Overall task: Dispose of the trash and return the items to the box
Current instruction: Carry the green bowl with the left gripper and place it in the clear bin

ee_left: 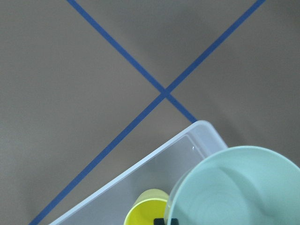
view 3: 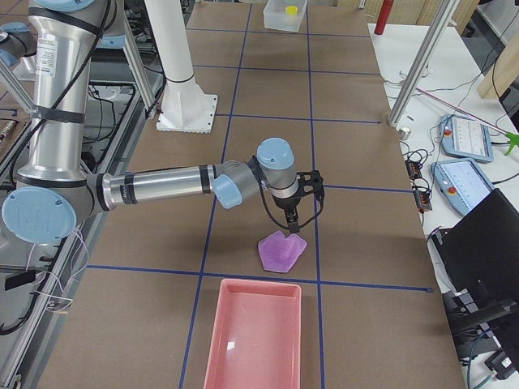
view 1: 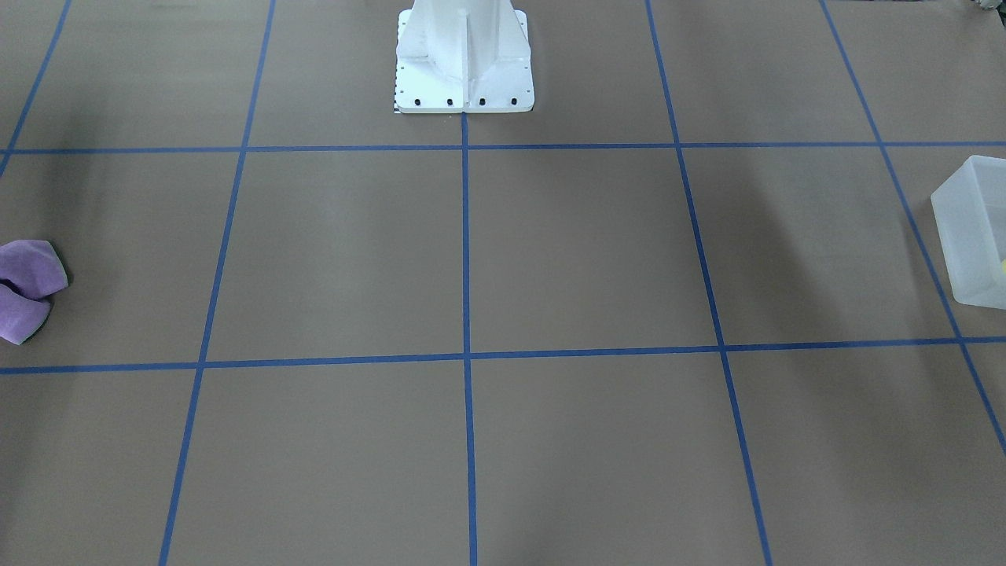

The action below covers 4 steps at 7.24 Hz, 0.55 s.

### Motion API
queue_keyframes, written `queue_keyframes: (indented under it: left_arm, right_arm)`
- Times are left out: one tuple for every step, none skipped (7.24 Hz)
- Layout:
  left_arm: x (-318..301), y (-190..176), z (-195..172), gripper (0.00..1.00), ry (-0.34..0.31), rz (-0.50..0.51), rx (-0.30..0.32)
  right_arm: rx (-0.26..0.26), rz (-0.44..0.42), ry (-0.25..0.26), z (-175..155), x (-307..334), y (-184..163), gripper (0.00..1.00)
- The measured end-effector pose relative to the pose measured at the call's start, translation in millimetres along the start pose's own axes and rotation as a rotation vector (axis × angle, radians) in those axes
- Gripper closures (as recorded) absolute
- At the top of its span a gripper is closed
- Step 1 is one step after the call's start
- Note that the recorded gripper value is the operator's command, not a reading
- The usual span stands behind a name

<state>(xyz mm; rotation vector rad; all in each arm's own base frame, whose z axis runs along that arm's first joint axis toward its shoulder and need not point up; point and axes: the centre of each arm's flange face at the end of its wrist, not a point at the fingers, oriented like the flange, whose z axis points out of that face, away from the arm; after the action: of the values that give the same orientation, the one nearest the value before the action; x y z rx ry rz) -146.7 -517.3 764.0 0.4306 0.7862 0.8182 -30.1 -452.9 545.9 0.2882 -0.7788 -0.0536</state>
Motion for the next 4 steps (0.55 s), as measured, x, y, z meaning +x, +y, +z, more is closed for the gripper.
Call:
queue_keyframes:
  left_arm:
    - [-13.6, 25.6, 9.0, 1.0, -0.001, 0.037, 0.003]
    - [-21.0, 50.3, 19.7, 1.0, -0.014, 0.063, 0.011]
    - [-23.9, 70.9, 32.3, 1.0, -0.021, 0.081, 0.015]
    - [-24.6, 89.9, 46.1, 1.0, -0.022, 0.088, 0.014]
  right_arm:
    - [0.0, -0.001, 0.0, 0.2, -0.3, -0.3, 0.0]
    - [0.0, -0.001, 0.0, 0.2, -0.5, -0.5, 0.0]
    - [0.001, -0.003, -0.001, 0.1, -1.1, -1.2, 0.0]
    - [0.002, -0.005, -0.002, -0.1, -1.8, -2.1, 0.0]
